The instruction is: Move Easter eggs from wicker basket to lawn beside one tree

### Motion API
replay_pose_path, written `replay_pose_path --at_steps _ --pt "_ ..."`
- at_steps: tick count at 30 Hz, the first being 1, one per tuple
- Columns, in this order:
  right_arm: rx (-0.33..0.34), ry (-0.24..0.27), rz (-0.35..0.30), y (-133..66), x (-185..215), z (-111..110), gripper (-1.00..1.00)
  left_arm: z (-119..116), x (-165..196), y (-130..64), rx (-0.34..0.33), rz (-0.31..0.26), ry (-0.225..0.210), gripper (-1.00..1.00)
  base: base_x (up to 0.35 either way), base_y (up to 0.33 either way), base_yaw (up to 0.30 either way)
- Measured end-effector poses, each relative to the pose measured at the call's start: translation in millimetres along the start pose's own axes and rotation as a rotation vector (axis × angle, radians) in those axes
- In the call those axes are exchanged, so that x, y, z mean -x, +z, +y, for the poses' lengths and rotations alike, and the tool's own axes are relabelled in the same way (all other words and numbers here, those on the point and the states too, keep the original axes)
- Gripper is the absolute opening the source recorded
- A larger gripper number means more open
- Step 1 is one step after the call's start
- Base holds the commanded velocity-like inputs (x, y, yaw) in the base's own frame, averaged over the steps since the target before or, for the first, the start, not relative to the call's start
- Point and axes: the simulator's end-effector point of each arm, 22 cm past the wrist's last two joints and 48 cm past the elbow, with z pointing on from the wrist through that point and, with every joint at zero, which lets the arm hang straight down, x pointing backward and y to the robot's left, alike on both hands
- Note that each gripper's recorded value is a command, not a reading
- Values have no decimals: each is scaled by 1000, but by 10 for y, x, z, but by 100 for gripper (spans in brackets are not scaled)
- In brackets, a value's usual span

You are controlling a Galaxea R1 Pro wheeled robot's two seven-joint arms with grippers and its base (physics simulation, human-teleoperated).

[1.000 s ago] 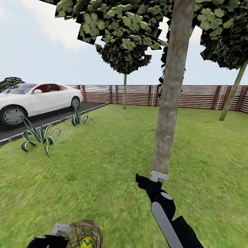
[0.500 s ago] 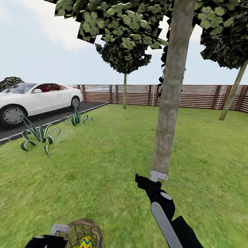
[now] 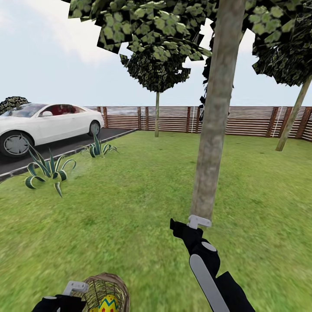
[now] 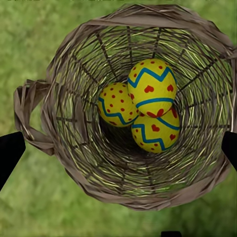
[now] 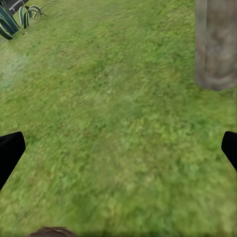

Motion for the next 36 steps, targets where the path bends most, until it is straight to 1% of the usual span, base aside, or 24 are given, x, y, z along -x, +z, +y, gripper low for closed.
replay_pose_path --at_steps 24,36 --pt "0 0 0 153 -337 -120 100 -15 -160 327 4 -9 1 100 0 0 0" --pt "0 0 0 228 -520 -186 100 -20 -252 504 6 -25 4 100 0 0 0"
